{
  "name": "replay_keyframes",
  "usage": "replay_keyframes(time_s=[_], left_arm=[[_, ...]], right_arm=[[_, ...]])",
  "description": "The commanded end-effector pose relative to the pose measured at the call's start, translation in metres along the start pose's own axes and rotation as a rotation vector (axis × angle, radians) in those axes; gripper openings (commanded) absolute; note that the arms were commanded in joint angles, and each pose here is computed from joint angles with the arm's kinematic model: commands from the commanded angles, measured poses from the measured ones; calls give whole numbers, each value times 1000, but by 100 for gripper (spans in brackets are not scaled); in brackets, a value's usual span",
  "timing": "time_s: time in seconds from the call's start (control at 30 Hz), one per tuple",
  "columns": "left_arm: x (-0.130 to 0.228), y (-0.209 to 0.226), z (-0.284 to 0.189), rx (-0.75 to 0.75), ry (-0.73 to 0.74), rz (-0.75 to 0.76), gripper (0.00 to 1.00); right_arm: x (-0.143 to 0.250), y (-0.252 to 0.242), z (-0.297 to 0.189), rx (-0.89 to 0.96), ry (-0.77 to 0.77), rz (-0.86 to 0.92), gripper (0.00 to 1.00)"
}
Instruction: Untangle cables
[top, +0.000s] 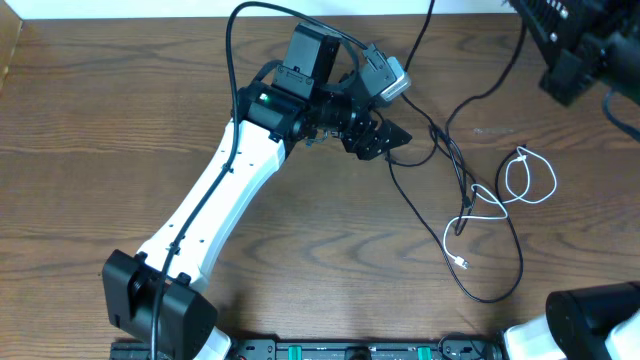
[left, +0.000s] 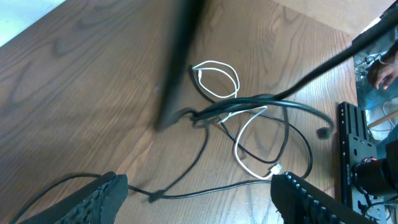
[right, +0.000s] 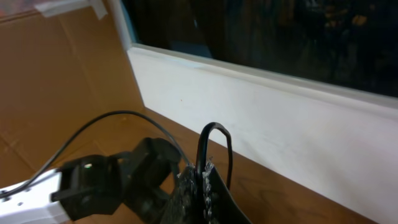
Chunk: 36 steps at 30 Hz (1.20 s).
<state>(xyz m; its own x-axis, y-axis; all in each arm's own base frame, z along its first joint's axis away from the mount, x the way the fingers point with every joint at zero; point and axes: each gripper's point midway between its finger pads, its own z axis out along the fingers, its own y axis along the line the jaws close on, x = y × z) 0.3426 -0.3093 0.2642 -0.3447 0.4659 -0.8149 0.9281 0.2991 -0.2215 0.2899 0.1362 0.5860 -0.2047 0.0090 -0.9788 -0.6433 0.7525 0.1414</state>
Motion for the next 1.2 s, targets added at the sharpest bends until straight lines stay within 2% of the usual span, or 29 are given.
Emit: replay_keyframes(time_s=[0.0,0.5,0.73,1.17], left_arm=[[-2,5,3,-7,1,14,79],[-6,-5,7,39,-14,24,79],[-6,-24,19,83,3,41,79],[29,-20,69,147,100,-14,79]], right_arm=[[-2,14,-8,-47,-10,5,1],[5,40,-1,-153,24,18,1],[7,36,6,-120,30,9,1],[14,26,8,-69,54,-1,1]])
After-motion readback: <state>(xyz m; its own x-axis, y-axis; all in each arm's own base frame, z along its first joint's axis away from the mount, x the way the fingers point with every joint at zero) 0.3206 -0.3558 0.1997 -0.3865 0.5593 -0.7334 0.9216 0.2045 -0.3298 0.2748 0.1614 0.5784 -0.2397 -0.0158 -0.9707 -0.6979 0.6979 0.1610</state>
